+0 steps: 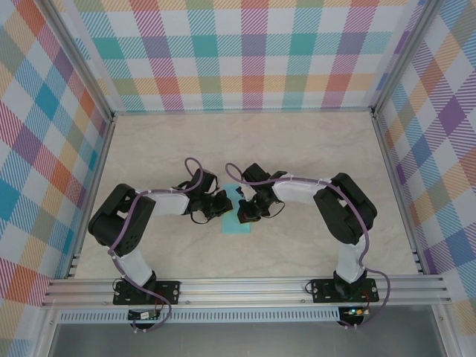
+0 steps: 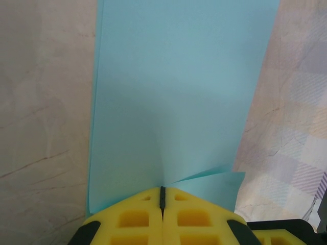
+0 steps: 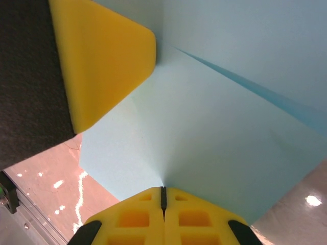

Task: Fold a paper plane with a square sheet of paper (pick it up from the middle)
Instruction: Fold the triangle a second time at the center of the table.

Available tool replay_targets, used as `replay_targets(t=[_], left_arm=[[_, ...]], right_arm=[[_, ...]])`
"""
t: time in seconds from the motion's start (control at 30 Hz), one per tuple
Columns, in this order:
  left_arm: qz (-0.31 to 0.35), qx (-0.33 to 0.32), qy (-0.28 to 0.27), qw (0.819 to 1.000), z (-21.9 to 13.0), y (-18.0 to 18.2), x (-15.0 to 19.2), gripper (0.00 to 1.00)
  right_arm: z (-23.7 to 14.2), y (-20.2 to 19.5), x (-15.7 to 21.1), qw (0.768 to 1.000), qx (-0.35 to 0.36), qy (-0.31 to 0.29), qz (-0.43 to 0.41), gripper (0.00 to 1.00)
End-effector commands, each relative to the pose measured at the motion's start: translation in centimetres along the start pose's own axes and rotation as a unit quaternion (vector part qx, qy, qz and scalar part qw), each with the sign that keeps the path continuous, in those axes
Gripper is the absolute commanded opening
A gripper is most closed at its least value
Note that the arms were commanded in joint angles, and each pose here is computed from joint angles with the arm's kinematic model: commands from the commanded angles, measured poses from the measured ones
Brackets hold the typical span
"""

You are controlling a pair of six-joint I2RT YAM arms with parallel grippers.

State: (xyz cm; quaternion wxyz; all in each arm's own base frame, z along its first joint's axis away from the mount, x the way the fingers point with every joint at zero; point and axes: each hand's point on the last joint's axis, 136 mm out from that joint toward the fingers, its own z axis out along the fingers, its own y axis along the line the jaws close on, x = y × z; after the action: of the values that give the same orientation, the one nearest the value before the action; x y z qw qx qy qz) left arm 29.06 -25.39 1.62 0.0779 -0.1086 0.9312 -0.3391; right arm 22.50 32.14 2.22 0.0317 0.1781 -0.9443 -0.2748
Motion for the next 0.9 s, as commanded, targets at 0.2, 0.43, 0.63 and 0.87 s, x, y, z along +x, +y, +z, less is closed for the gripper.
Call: replay_targets(t=[0.2,0.43,0.63,0.87], left_arm=[[-0.054,-0.149,0.030,0.987,0.5,7.9,3.2,0.00],[-0.055,-0.150,0.030,0.987,0.5,7.9,3.2,0.00],[-0.055,-0.151,0.031,0.986,0.6,8.0,3.2,0.00],[-0.058,-0.155,0.033,0.986,0.7,8.3,3.3,0.00]], right_arm=[[0.0,-0.9,1.1,0.999,0.029,0.022,-0.026,0.00],[-0.6,0.8,1.0,0.999,0.000,0.013,-0.035,0.00],[0.1,0.8,1.9,0.999,0.000,0.026,-0.035,0.00],[0.0,-0.3,2.9,0.999,0.022,0.033,-0.037,0.00]])
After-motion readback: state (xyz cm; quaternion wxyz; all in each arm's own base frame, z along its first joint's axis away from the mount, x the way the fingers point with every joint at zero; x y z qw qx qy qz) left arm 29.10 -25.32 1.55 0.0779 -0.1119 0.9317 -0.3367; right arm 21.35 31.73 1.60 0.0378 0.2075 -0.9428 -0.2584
